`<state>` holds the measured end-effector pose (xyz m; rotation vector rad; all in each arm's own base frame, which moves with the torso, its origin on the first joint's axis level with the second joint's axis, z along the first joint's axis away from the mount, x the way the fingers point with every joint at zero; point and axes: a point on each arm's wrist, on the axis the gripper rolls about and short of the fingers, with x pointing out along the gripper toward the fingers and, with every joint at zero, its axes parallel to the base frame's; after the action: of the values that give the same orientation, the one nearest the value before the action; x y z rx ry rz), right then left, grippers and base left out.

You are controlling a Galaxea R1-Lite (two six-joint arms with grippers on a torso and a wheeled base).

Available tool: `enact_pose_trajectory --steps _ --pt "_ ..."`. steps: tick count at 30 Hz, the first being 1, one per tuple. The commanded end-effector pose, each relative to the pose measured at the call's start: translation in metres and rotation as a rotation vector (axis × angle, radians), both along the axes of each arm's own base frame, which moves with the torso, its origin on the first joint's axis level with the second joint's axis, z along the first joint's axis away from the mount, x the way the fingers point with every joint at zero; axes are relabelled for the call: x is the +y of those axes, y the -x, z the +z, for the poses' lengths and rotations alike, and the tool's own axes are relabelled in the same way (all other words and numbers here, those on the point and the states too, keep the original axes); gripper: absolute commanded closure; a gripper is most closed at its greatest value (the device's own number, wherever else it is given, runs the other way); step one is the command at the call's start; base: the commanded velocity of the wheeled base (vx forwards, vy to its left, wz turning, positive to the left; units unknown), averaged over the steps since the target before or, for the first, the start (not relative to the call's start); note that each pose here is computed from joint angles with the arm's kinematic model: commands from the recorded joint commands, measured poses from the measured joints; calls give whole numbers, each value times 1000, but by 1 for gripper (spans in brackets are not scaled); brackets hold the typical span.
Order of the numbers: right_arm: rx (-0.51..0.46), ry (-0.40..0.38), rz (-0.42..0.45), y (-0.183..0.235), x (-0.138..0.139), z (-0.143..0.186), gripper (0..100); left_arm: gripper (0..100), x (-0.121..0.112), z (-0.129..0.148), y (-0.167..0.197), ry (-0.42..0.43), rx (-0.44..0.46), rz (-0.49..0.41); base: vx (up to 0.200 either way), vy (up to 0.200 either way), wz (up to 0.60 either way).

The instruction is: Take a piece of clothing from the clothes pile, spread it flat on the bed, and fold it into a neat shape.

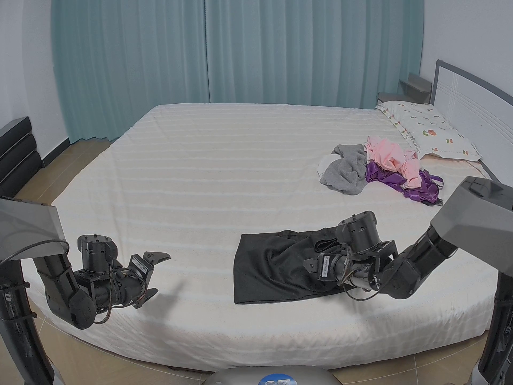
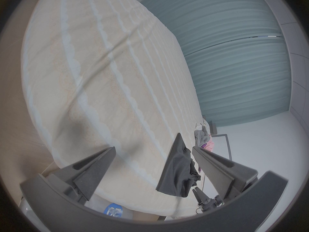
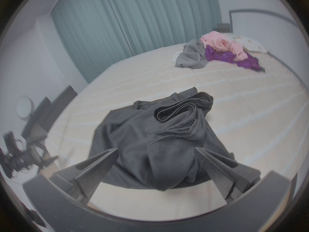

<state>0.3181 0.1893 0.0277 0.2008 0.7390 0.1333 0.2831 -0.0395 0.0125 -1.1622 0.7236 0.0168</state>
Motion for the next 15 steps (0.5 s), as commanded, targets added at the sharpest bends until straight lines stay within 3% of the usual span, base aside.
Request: enact_pose_trajectory --steps 1,5,15 --pt "39 116 -2 -15 9 -32 0 0 0 -1 -1 -2 2 1 0 0 0" --pt "60 151 -15 -17 6 -47 0 0 0 -2 -1 -2 5 1 0 0 0" --pt "65 160 -150 -16 -49 -25 0 0 0 -2 -1 -7 3 -3 0 0 0"
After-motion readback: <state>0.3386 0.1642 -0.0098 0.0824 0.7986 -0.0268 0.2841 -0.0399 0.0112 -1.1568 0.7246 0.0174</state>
